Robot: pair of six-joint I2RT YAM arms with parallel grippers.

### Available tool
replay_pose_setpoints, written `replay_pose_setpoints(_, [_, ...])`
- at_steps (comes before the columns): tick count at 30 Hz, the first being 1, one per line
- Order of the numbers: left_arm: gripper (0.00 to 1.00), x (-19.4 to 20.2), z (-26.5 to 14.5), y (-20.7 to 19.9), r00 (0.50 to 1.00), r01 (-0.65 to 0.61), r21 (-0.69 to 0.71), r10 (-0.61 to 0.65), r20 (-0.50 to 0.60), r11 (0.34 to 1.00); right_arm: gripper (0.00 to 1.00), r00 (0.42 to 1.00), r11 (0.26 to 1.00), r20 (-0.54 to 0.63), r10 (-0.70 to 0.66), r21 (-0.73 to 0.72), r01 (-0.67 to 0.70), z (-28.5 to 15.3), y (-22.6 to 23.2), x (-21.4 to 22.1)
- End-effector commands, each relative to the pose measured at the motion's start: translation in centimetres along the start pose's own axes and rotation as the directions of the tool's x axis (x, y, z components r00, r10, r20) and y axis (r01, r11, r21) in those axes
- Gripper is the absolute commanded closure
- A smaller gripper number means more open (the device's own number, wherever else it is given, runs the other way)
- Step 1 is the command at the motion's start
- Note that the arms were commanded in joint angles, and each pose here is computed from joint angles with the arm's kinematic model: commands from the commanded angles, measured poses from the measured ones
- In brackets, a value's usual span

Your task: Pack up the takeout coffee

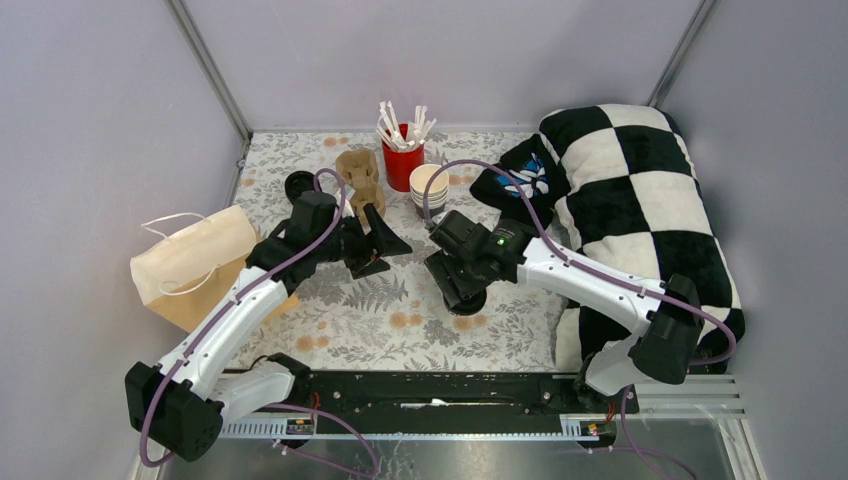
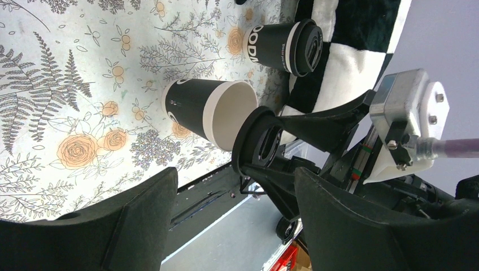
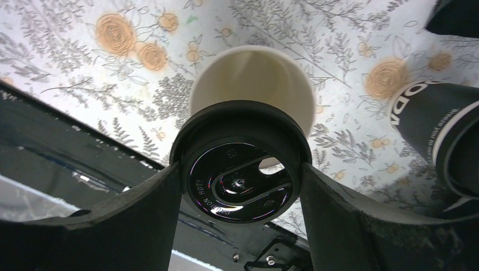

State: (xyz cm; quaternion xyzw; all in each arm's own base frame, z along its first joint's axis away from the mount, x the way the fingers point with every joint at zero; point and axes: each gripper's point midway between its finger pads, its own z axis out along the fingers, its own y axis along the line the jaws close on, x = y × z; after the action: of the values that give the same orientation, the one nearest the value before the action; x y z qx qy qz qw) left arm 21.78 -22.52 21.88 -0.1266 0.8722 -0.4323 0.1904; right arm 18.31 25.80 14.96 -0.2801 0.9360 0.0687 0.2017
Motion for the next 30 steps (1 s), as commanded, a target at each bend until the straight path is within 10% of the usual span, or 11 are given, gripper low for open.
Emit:
replay_pose_setpoints(1, [0.21, -0.3, 0.3, -0.5, 0.999, -0.048, 0.022, 0.048, 0.017, 0.999, 0.34, 0.998, 0.997, 0.061, -0.026, 0.077, 0.022, -0.4, -1.1, -1.9])
replay_pose_setpoints(30, [0.19, -0.1, 1.1, -1.0, 0.993, -0.108, 0.042, 0.110, -0.041, 0.993, 0.29, 0.999, 0.995, 0.025, -0.041, 0.095, 0.038, 2.4, -0.6, -2.6])
